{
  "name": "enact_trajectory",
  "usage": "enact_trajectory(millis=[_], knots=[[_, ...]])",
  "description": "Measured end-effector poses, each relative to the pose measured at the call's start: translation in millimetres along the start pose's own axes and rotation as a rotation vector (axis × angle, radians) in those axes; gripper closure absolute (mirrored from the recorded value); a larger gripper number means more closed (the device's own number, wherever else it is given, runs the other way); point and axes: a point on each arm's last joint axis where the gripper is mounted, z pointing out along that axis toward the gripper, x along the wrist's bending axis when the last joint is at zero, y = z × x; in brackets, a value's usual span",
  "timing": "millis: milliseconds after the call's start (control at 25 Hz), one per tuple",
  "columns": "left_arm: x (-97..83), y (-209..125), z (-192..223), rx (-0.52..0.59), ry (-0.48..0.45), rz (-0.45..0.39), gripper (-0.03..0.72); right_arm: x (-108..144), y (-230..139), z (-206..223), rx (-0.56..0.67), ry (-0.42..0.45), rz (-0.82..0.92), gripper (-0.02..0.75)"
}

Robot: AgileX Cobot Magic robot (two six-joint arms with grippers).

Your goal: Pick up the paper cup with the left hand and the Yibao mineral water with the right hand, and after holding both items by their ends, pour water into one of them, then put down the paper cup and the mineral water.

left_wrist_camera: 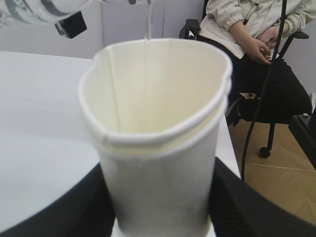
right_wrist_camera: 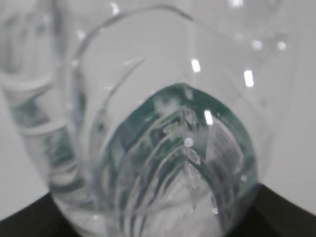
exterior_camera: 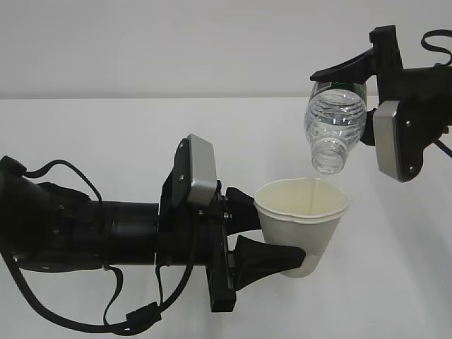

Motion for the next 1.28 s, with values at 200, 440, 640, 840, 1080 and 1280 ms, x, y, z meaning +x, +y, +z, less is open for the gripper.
enact_trajectory(millis=[200, 440, 640, 840, 1080, 1280], knots=[[0.0, 0.0, 0.0, 0.000, 0.000, 0.000, 0.270, 0.0, 0.0, 0.0, 0.000, 0.000, -0.002, 0.249], [0.0, 0.0, 0.0, 0.000, 0.000, 0.000, 0.285, -0.6, -0.3, 0.0, 0.001, -0.001, -0.012, 0.249], [0.0, 0.0, 0.0, 0.000, 0.000, 0.000, 0.285, -3.7, -1.6, 0.2, 0.002, -0.010, -0.021, 0.249], [0.0, 0.0, 0.0, 0.000, 0.000, 0.000, 0.286, -3.7, -1.6, 0.2, 0.003, -0.011, -0.020, 0.249], [0.0, 0.0, 0.0, 0.000, 0.000, 0.000, 0.286, -3.7, -1.6, 0.2, 0.003, -0.011, -0.020, 0.249], [0.0, 0.0, 0.0, 0.000, 0.000, 0.000, 0.286, -3.7, -1.6, 0.2, 0.003, -0.011, -0.022, 0.249]])
